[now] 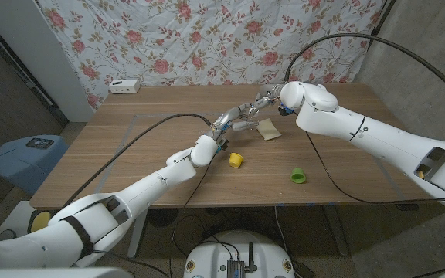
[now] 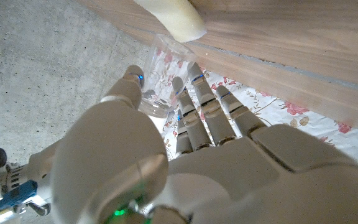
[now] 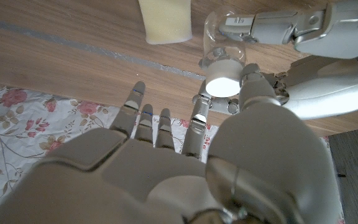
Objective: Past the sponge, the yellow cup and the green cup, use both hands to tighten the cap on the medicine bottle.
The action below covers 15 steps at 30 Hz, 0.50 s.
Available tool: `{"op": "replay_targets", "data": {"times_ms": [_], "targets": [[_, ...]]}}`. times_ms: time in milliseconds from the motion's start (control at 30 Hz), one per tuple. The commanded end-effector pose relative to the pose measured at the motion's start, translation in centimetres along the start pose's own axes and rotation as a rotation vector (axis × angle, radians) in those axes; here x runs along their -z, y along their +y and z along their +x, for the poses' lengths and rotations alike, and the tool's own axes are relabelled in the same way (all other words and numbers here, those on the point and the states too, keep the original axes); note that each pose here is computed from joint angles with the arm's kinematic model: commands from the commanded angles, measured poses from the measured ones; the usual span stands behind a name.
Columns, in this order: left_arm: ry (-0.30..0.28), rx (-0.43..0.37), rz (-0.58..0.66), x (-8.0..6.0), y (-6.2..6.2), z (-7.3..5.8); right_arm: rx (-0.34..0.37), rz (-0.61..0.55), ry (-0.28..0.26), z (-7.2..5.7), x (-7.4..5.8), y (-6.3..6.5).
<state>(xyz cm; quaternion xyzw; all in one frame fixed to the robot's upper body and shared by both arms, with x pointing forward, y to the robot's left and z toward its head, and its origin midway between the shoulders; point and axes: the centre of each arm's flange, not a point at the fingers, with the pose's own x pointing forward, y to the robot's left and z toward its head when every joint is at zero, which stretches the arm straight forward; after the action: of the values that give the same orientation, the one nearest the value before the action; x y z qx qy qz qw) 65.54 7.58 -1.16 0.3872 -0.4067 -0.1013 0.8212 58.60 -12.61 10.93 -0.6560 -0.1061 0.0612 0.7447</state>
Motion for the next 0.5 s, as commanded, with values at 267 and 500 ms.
{"op": "replay_targets", "data": {"times_ms": [267, 500], "targets": [[0.011, -0.006, -0.005, 0.3, 0.05, -0.2, 0.018, 0.016, 0.008, 0.27, 0.15, 0.27], [0.003, -0.007, -0.006, 0.34, 0.06, -0.12, 0.027, 0.021, 0.013, 0.48, 0.25, 0.36]]}}
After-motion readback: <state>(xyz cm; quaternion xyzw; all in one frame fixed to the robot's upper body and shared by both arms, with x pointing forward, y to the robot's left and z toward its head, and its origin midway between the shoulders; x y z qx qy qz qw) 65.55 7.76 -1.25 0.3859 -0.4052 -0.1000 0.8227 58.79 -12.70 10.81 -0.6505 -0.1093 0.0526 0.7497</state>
